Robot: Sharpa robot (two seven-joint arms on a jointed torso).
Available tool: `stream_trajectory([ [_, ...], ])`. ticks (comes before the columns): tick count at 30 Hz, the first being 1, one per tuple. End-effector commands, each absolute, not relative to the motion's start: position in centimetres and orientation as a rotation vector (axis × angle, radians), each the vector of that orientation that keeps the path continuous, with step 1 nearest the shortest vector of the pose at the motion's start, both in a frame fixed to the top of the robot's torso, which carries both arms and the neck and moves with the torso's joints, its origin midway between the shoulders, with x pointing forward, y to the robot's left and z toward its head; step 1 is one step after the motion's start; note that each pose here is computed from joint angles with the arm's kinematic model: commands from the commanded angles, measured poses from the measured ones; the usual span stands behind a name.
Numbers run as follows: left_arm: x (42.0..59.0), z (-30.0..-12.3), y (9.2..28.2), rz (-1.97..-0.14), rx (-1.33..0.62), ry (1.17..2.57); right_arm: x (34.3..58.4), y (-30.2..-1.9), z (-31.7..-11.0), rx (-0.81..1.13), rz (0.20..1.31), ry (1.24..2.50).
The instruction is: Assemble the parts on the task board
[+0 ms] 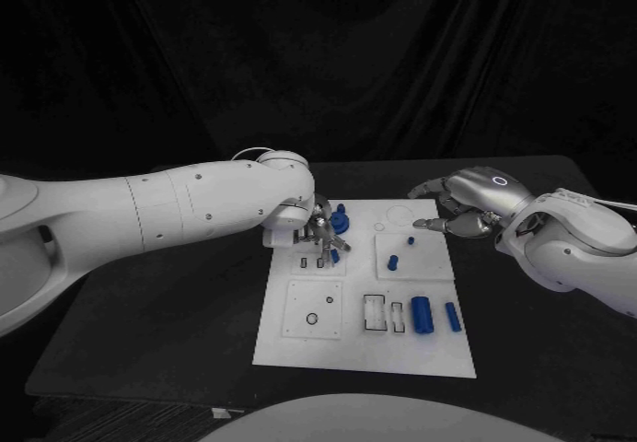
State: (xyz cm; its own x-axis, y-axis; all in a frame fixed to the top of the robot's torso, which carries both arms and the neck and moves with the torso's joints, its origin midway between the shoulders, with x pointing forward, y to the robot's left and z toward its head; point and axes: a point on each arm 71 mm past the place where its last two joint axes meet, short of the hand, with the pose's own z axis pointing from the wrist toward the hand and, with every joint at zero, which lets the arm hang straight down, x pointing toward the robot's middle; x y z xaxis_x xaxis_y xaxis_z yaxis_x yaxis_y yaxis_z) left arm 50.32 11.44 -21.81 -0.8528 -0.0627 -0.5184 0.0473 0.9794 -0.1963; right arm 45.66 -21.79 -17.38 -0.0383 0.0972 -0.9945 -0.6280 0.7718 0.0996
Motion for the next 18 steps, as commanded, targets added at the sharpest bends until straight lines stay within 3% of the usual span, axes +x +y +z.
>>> stream_trajectory([
  [1,50.3,-21.91,11.2,-0.305,-0.012,2.571,45.68,-21.97,-17.53,-0.44,0.599,1.511],
  [18,50.4,-22.16,11.28,-0.314,-0.014,2.574,45.68,-22.03,-17.89,-0.438,0.593,1.526],
])
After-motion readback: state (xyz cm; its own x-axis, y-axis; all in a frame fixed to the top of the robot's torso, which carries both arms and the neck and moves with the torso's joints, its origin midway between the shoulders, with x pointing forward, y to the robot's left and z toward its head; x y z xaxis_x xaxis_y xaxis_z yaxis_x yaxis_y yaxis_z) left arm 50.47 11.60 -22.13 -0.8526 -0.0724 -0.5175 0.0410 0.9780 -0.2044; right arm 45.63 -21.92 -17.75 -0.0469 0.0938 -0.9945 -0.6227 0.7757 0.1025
